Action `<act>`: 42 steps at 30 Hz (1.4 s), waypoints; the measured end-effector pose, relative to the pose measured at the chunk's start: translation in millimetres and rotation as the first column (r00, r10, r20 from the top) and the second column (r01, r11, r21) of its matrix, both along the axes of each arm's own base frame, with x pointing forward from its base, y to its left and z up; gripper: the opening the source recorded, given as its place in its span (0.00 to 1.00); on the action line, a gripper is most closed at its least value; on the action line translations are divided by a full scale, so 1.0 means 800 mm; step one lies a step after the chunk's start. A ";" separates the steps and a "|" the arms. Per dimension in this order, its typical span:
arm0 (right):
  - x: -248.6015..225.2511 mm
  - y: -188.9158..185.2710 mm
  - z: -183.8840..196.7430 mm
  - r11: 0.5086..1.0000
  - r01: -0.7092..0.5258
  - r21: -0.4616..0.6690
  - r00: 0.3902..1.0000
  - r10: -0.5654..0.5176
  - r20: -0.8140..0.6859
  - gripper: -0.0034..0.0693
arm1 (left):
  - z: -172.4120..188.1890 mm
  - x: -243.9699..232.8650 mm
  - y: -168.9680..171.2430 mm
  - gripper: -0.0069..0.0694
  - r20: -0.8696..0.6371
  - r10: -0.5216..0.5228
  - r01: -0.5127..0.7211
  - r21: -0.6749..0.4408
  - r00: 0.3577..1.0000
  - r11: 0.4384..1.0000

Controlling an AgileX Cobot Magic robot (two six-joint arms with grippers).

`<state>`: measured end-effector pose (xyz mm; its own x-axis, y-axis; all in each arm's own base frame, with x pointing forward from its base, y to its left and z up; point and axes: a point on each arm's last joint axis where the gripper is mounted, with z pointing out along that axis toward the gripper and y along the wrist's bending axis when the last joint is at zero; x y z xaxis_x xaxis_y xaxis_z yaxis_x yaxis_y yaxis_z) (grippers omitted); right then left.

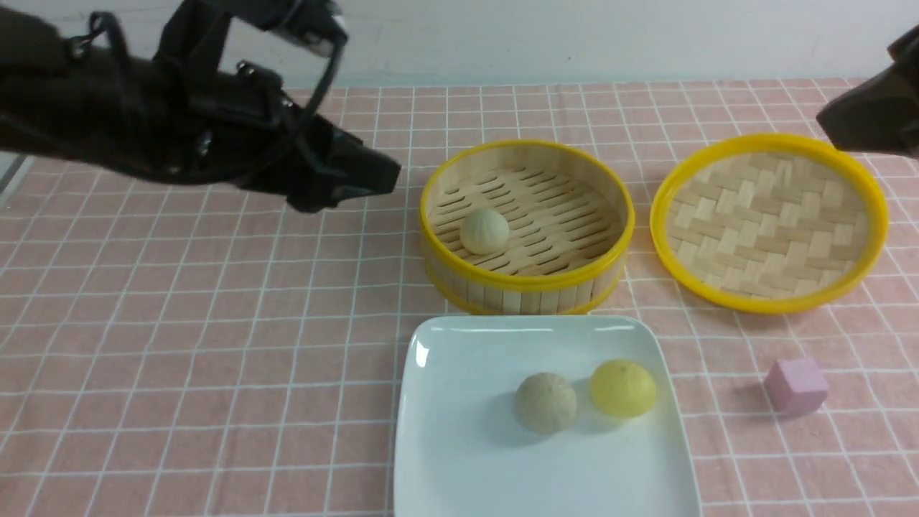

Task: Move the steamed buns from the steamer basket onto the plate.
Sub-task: Use the left arm to grab the steamed stuffed bun that is closest to it

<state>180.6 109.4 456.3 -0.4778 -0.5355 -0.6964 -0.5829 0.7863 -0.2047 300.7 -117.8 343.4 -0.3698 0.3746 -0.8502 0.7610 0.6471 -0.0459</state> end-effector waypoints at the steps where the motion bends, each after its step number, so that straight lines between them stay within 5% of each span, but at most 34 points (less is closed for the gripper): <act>1: 0.000 0.000 0.000 1.000 0.001 -0.002 1.000 -0.001 -0.001 0.73 | 0.000 0.001 -0.001 0.64 0.002 0.001 -0.001 0.002 1.000 1.000; 14: -0.004 -0.004 -0.006 0.999 0.004 -0.043 0.998 -0.006 -0.057 0.73 | -0.073 0.104 -0.074 0.66 -0.074 -0.008 0.018 0.126 0.997 0.992; 25: -0.005 -0.005 -0.007 0.998 -0.006 -0.059 0.998 0.002 -0.065 0.73 | -0.149 0.150 -0.092 0.66 -0.139 0.008 0.018 0.181 0.990 0.983; 42: -0.006 -0.003 -0.007 0.999 -0.015 -0.047 0.997 0.011 -0.073 0.73 | -0.179 0.162 -0.114 0.66 -0.120 -0.010 0.027 0.136 0.993 0.990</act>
